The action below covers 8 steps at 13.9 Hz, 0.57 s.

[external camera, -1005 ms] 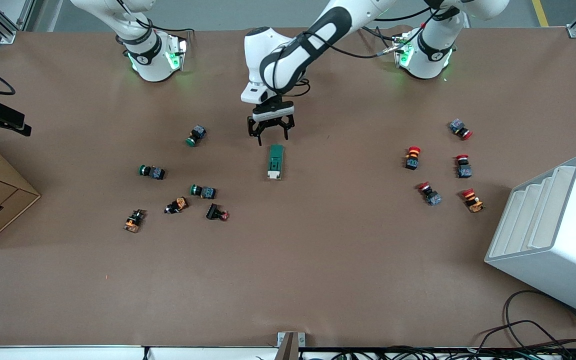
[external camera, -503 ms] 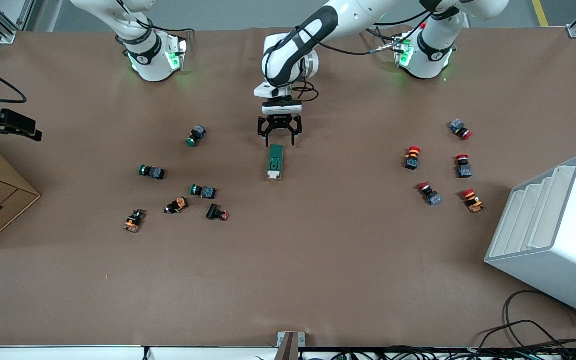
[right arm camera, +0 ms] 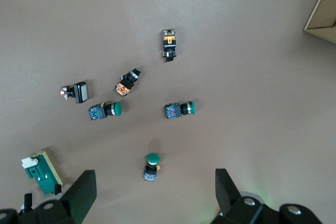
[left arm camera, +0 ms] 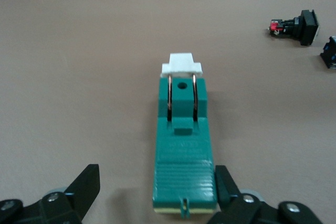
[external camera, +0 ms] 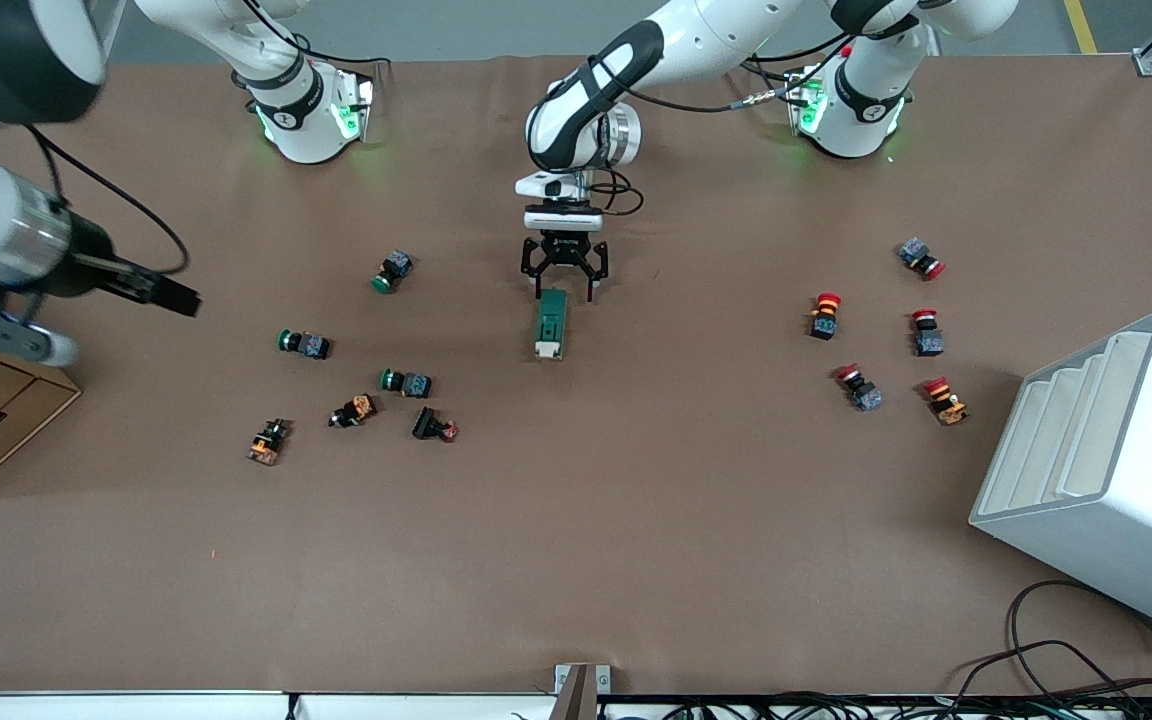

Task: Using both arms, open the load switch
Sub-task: 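Reach the right gripper to the switch while the left gripper hovers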

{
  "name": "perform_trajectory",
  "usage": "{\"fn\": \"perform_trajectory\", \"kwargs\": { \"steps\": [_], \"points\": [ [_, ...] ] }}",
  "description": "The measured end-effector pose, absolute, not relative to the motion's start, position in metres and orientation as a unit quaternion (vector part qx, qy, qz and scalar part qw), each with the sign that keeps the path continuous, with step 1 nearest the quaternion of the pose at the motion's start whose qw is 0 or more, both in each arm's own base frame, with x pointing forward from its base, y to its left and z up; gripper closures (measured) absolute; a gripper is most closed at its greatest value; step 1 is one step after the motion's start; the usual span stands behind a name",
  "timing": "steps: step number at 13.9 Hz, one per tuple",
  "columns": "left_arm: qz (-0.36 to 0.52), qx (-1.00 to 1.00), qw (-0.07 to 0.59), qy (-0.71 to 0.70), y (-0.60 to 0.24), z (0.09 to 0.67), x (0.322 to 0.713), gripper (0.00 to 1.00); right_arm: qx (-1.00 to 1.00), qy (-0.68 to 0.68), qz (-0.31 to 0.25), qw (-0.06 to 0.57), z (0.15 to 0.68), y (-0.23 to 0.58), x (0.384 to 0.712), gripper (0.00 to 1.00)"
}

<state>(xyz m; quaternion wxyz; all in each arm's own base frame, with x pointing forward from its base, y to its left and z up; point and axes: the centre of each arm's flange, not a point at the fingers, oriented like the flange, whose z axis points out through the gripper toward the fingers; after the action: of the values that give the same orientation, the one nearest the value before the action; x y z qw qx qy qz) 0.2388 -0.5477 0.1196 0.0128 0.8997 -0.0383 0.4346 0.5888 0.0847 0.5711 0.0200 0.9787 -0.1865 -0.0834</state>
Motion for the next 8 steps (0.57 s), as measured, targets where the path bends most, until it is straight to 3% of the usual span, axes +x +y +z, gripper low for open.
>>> {"fn": "perform_trajectory", "kwargs": {
  "steps": [3, 8],
  "points": [
    [0.459, 0.887, -0.014, -0.047, -0.555, 0.11, 0.237, 0.04, 0.955, -0.282, -0.081, 0.032, 0.542, 0.116, 0.602, 0.0],
    [0.472, 0.879, -0.036, -0.05, -0.565, 0.094, 0.241, 0.02, 0.886, -0.448, -0.084, 0.085, 0.445, 0.253, 0.6, 0.0]
  ]
}}
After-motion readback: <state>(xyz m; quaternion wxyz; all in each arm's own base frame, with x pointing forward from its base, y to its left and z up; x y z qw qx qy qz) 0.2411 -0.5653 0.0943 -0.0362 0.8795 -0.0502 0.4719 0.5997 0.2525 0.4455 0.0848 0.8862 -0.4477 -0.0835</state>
